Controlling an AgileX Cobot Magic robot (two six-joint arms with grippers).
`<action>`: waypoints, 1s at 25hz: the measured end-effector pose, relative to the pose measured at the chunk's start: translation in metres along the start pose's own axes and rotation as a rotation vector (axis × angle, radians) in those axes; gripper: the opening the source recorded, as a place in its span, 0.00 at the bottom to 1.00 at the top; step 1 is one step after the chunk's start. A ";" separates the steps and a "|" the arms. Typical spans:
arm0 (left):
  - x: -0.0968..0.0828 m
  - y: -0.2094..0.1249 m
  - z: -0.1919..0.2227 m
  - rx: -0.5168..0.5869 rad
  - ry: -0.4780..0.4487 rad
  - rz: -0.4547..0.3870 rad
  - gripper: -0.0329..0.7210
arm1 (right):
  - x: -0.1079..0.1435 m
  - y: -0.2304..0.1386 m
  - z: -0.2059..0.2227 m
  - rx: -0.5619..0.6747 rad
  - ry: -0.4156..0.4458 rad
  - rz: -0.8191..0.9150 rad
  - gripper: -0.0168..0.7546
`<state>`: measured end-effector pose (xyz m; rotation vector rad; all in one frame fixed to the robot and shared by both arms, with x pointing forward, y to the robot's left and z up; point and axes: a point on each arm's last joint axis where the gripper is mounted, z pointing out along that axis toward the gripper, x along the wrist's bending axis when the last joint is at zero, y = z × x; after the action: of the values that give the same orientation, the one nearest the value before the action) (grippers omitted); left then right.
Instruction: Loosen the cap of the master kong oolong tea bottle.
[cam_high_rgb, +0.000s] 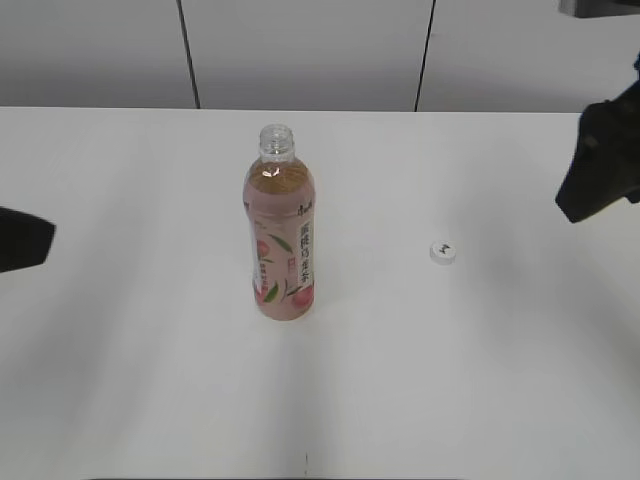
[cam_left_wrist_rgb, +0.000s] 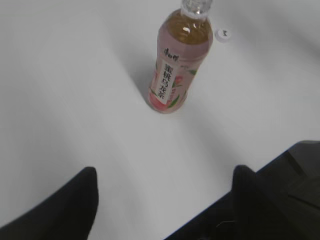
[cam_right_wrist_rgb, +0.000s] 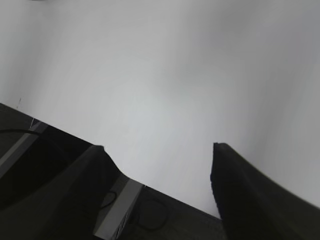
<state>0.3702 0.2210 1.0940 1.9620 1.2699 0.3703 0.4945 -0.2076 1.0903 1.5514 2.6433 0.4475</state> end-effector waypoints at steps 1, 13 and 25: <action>-0.001 -0.004 -0.013 -0.021 0.001 0.018 0.70 | 0.002 -0.009 -0.004 -0.007 -0.001 0.000 0.67; 0.006 -0.067 -0.059 -0.079 0.052 0.092 0.70 | 0.022 -0.135 -0.039 -0.192 -0.171 -0.003 0.67; 0.008 -0.111 -0.089 -0.236 0.032 0.105 0.68 | 0.035 -0.240 -0.037 -0.523 -0.314 0.007 0.67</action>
<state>0.2476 0.2911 1.0724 1.8307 1.0919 0.5796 0.2670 -0.2955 1.0647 1.3329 2.0669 0.7501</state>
